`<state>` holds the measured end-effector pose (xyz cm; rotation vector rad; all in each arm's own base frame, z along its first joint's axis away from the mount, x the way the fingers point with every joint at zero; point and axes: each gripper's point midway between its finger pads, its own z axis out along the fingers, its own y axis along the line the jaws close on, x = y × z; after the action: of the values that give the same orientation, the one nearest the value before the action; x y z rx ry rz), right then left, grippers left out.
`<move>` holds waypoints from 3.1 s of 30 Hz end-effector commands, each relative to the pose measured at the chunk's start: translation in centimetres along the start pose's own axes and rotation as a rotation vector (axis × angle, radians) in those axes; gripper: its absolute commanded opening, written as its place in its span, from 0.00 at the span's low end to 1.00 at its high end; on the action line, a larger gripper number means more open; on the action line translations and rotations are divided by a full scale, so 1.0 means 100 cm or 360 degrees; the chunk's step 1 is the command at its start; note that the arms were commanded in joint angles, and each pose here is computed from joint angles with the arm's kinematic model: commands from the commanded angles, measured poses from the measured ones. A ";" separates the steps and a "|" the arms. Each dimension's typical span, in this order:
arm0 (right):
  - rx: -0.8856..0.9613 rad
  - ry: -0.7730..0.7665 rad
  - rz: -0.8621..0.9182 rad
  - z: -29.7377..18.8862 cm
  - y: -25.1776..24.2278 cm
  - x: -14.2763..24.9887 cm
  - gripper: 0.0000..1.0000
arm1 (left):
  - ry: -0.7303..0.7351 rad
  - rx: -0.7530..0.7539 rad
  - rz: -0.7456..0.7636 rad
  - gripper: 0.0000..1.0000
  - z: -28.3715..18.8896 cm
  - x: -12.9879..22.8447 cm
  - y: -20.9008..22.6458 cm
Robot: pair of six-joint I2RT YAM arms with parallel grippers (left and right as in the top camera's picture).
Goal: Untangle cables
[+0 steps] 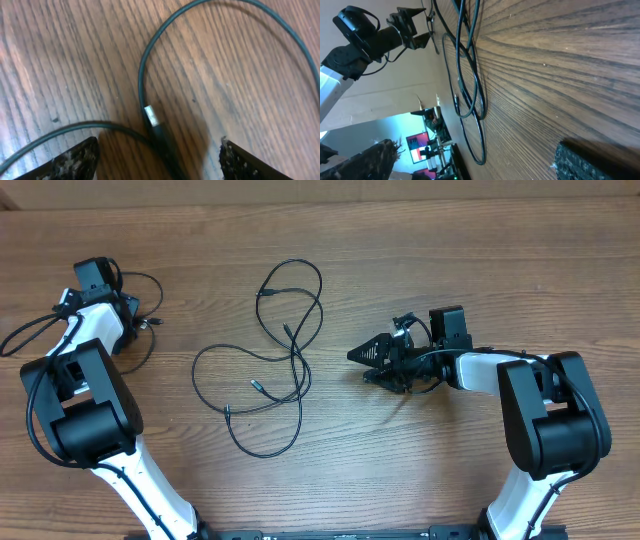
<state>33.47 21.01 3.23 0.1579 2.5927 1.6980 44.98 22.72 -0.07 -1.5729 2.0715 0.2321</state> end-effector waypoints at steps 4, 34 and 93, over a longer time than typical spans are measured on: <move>0.0101 -0.0043 0.0069 0.001 -0.017 -0.002 1.00 | 0.0455 -0.0492 0.0324 0.59 0.045 0.096 0.105; 0.0132 -0.0065 0.0067 0.000 -0.020 -0.004 1.00 | 0.0173 -0.0547 0.1030 0.44 0.047 -0.014 0.100; 0.0372 -0.0231 0.0065 -0.006 -0.046 -0.021 1.00 | 0.1725 0.0580 0.2080 1.00 -0.199 0.408 -0.015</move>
<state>35.00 20.39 3.06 0.1929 2.5920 1.5663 34.38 -21.56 1.69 0.2698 3.2907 -0.7834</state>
